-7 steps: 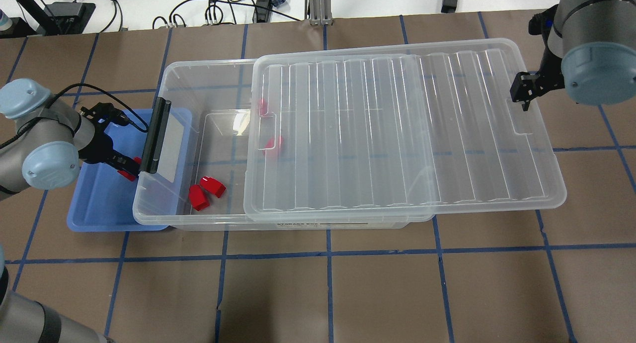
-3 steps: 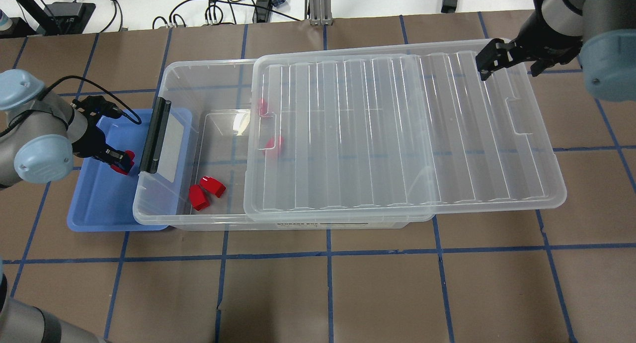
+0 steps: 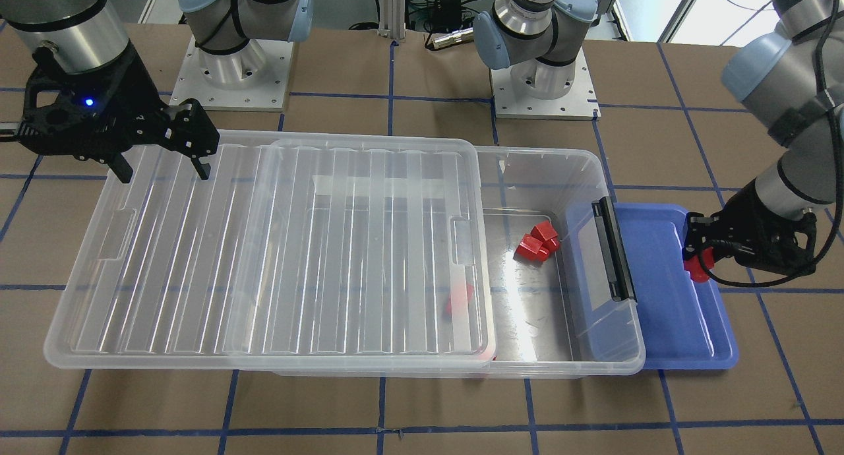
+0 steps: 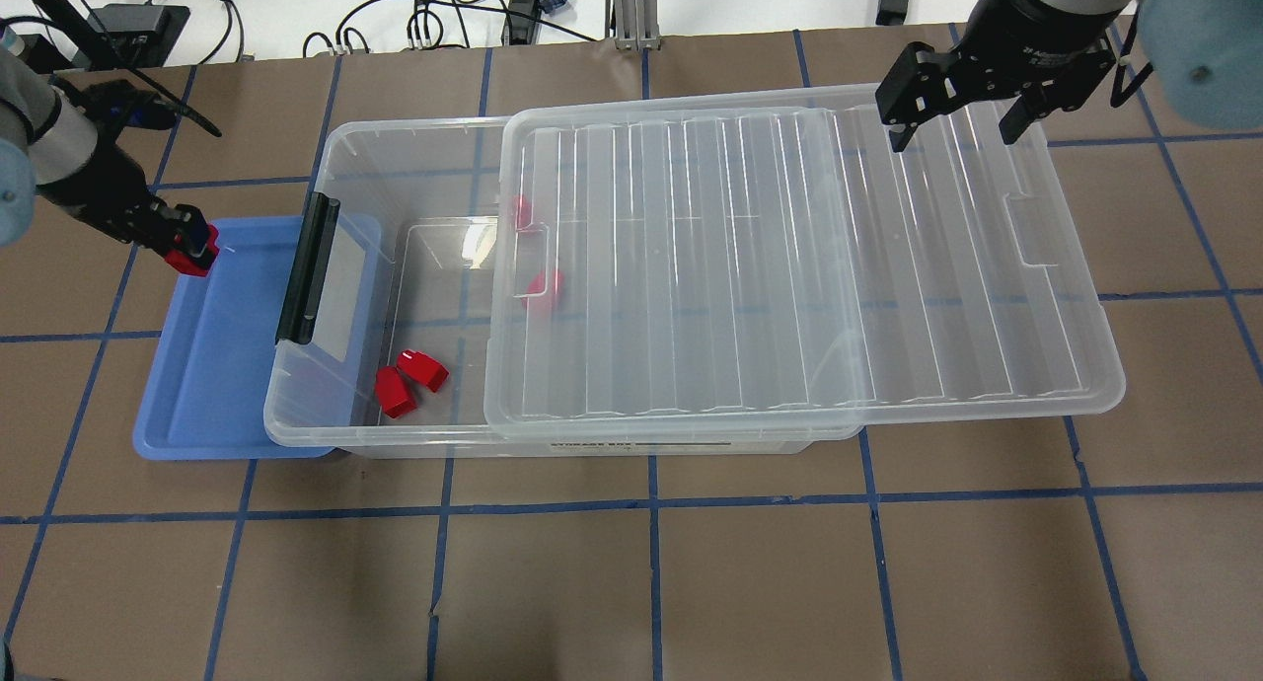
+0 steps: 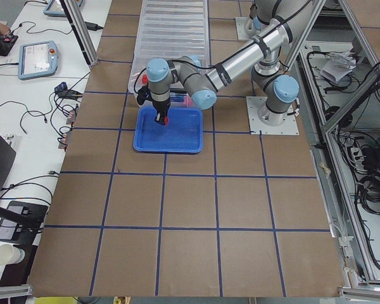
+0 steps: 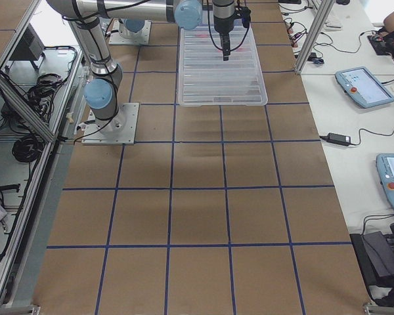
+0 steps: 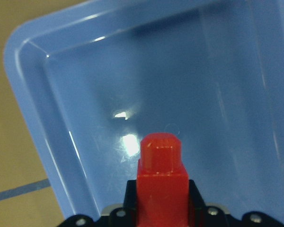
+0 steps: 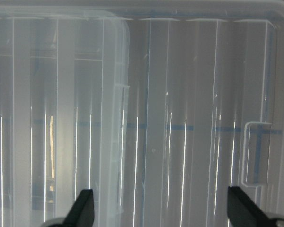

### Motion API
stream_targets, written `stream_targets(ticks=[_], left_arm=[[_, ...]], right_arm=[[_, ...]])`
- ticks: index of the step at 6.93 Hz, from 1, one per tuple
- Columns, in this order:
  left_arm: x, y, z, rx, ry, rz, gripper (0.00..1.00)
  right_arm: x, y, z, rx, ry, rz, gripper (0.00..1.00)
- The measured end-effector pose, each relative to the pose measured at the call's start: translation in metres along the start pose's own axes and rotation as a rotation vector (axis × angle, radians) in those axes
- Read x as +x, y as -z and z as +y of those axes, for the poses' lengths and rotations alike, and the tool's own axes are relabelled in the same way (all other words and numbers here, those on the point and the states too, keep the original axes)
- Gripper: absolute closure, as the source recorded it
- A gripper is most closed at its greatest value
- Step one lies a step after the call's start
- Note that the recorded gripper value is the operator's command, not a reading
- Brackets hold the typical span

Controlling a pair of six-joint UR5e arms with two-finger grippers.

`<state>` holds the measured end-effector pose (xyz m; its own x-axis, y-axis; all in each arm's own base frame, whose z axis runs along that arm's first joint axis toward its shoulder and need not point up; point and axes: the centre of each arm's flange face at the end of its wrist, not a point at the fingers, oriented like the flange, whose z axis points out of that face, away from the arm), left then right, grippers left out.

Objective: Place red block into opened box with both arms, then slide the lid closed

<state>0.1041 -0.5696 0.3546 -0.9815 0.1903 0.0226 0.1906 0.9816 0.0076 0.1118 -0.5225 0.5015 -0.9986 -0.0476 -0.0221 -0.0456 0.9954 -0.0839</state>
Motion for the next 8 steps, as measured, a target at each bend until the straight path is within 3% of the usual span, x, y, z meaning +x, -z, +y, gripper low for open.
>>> stream_targets(ticks=[1,3,5,8], left_arm=[[0.044,0.028,-0.011,0.002,0.052,-0.002,0.96],[0.139,0.038,-0.027,-0.002,0.153,0.000,0.96],[0.185,0.008,-0.032,-0.046,0.220,0.009,0.97],[0.204,-0.037,-0.032,-0.069,0.316,0.055,1.00]], right_arm=[[-0.002,0.003,-0.002,-0.038,-0.012,0.003,0.00],[-0.003,0.003,-0.001,-0.061,-0.020,0.005,0.00],[-0.003,0.003,0.001,-0.068,-0.021,0.006,0.00],[-0.003,0.001,0.002,-0.070,-0.020,0.005,0.00]])
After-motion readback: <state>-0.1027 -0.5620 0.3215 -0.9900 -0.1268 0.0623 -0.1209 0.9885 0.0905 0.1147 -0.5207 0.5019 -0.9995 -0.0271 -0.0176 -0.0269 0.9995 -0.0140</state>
